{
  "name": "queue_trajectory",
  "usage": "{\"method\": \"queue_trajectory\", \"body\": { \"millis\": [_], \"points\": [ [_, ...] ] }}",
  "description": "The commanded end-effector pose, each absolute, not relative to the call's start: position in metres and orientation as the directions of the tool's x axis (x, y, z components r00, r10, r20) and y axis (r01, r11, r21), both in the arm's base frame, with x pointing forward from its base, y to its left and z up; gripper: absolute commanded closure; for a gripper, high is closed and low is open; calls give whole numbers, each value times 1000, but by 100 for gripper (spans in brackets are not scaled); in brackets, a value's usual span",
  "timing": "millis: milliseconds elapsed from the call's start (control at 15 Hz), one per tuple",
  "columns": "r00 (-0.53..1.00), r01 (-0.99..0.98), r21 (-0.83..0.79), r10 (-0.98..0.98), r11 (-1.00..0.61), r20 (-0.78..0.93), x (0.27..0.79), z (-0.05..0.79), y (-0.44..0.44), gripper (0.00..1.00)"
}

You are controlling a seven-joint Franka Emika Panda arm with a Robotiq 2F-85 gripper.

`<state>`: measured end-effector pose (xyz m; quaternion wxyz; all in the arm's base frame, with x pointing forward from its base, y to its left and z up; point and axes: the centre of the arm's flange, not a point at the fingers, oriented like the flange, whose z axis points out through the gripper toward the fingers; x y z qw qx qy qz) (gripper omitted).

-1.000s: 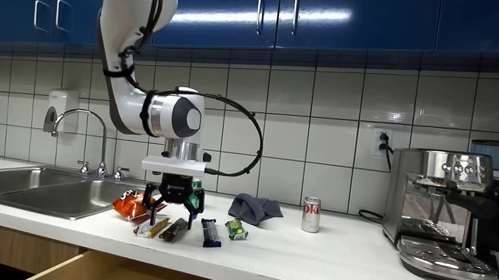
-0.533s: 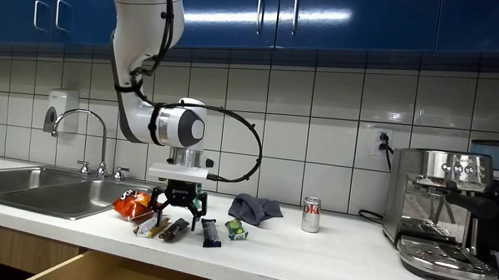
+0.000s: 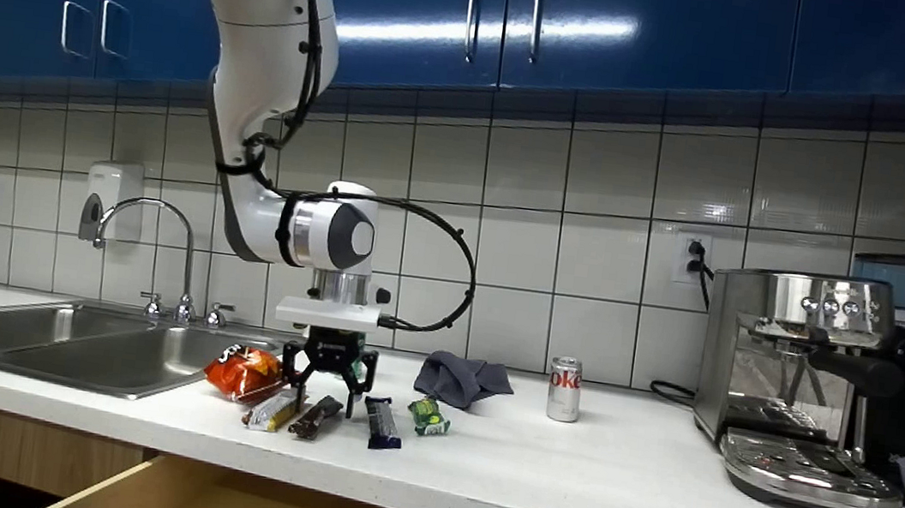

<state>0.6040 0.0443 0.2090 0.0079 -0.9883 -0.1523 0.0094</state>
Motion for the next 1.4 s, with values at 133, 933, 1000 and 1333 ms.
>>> {"method": "queue_trajectory", "body": {
  "millis": [133, 933, 1000, 1333],
  "points": [
    [960, 279, -26, 279, -960, -14, 611, 211, 47, 67],
    [959, 282, -51, 282, -958, -3, 569, 236, 35, 96],
    [961, 277, -53, 278, -959, -5, 563, 238, 32, 96],
    [964, 261, -53, 263, -964, -27, 524, 248, 19, 96]
  ]
}}
